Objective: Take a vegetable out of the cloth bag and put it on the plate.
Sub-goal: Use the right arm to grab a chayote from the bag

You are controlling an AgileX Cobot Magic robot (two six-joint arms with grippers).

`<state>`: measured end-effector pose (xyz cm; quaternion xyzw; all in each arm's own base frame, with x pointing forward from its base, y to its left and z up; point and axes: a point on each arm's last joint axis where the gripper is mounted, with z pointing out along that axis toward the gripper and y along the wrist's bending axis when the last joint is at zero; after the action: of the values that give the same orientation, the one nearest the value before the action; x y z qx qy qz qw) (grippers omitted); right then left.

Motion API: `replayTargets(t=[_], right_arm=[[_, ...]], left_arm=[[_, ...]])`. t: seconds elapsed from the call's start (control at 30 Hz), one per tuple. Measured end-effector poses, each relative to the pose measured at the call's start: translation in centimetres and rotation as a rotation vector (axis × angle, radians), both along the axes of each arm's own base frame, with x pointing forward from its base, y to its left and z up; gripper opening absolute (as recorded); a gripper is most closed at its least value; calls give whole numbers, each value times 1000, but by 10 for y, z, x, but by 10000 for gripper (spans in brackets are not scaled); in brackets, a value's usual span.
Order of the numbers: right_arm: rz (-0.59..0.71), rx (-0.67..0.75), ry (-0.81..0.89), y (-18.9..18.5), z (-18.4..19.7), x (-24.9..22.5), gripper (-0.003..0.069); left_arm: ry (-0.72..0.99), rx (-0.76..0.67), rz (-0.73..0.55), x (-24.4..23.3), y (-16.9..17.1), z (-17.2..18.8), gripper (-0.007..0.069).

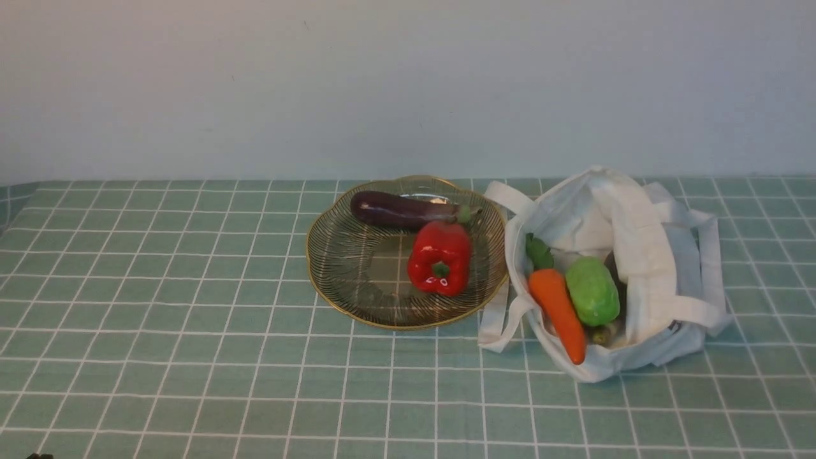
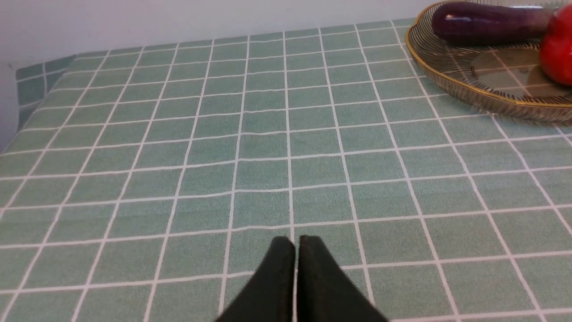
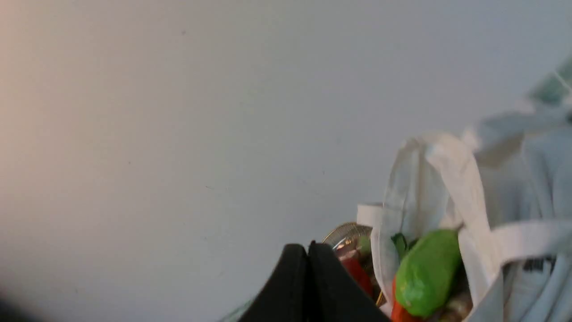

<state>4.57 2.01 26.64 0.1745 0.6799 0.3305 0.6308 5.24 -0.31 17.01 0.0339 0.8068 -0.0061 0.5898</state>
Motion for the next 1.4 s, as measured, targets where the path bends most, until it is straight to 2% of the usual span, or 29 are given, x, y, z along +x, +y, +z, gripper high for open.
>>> replayTargets(t=[0.07,0.1,0.13,0.17,0.23,0.27,0.3,0.43,0.57,0.73,0.77,0.8,1.03,1.07,1.13,1.2,1.4], right_arm=[[26,-137,70,2,16,8,-15],[30,-150,83,2,17,9,-15],[73,-279,228,4,23,24,-15],[85,-293,258,4,23,26,-15],[138,-399,521,3,20,60,-13],[144,-403,542,3,19,62,-13],[165,-415,658,2,15,85,-10],[230,-392,834,6,7,136,3],[345,-400,884,25,2,182,48],[477,-468,927,67,-6,237,183],[479,-474,919,68,-4,238,190],[484,-493,953,75,-9,252,240],[390,-534,1055,80,-32,299,446],[389,-534,1063,80,-35,300,451],[381,-529,1085,82,-48,307,507],[382,-528,1104,83,-59,310,536],[382,-524,1128,84,-72,314,550]], left_arm=[[0,0,0,0,0,0,-5],[0,0,0,0,0,0,-5],[0,0,0,0,0,0,-5],[0,0,0,0,0,0,-5],[0,0,0,0,0,0,-5],[0,0,0,0,0,0,-5],[0,0,0,0,0,0,-5],[0,0,0,0,0,0,-5],[0,0,0,0,0,0,-5],[0,0,0,0,0,0,-5],[0,0,0,0,0,0,-5],[0,0,0,0,0,0,-5],[0,0,0,0,0,0,-5],[0,0,0,0,0,0,-5],[0,0,0,0,0,0,-5],[0,0,0,0,0,0,-5],[0,0,0,0,0,0,-5]])
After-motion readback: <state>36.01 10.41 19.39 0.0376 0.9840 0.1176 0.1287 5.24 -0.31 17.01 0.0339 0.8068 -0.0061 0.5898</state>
